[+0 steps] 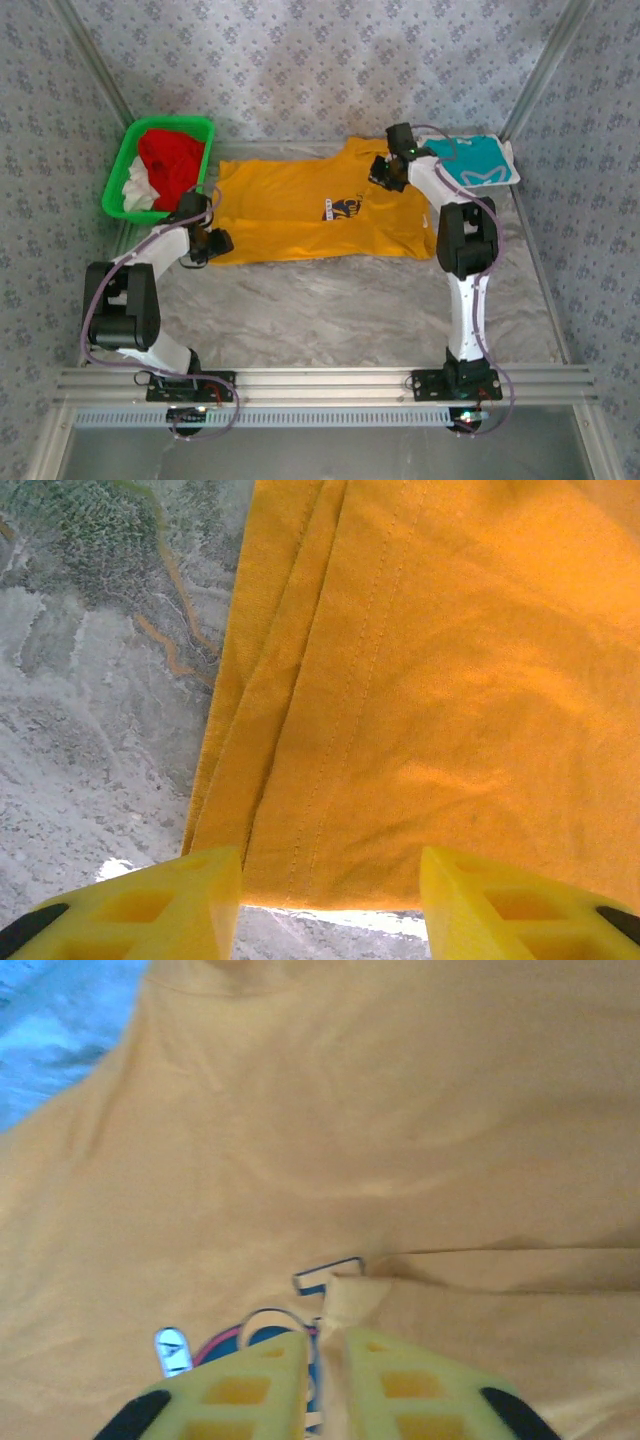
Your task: Fold and stack the t-shirts
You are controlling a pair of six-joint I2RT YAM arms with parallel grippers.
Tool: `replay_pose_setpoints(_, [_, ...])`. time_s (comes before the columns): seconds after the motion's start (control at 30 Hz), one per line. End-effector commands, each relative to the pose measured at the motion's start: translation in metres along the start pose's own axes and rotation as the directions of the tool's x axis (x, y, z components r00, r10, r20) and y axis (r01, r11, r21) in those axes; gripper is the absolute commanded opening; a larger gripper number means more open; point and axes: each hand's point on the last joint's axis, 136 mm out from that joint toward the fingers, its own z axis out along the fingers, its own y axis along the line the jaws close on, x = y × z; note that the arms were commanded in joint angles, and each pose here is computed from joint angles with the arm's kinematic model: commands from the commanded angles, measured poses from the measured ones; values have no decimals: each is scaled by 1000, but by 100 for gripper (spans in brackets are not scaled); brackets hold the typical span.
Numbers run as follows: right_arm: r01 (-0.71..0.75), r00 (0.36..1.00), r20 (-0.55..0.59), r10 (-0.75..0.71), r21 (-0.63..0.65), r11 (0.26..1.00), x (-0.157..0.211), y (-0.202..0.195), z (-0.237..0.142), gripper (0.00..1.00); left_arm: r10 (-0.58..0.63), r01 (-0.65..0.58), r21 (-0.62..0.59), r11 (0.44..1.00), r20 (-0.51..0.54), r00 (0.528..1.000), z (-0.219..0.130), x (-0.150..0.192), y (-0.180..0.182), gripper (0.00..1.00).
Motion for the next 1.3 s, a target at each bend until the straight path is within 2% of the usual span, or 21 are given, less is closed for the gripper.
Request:
replay_pose_setpoints(0.0, [63,998,-10,-63,-9,998,0,16,-34,27,10,-10,-9,1000,18,1000,-4,-9,1,50])
replay_pose_setpoints(0.07, [79,997,6,-79,-10,997,3,18,-52,40,11,-11,-3,1000,35,999,-6,-15,-1,51])
replay_pose_setpoints(0.23, [66,997,38,-63,-68,995,22,6,-94,39,30,-31,14,999,63,998,-9,-39,-10,52])
replay_pose_setpoints(0.33, [59,995,90,-53,-68,996,31,-16,-106,39,59,-62,28,998,82,995,-11,-58,-22,53])
replay_pose_setpoints(0.5, [75,989,129,-73,-11,997,57,-51,-106,39,96,-98,14,995,84,992,-3,-84,-34,53])
replay_pose_setpoints(0.67, [30,997,75,-33,43,999,80,-87,-94,39,172,-170,-36,985,44,984,19,-97,-45,54])
replay_pose_setpoints(0.83, [2,998,67,-5,37,999,83,-96,-93,39,179,-176,-95,980,24,984,37,-108,-40,58])
replay_pose_setpoints(0.97, [-14,997,72,13,18,1000,80,-97,-94,39,186,-186,-88,979,-17,982,53,-108,-44,57])
replay_pose_setpoints(1.1, [-20,997,76,19,9,1000,77,-96,-95,38,186,-189,-92,978,-37,982,65,-105,-45,51])
replay_pose_setpoints(1.2, [-22,997,79,22,10,1000,75,-97,-96,38,186,-190,-107,976,-44,982,68,-104,-42,39])
replay_pose_setpoints(1.27, [-23,996,82,22,9,1000,74,-97,-97,38,183,-187,-118,975,-43,982,67,-105,-40,23])
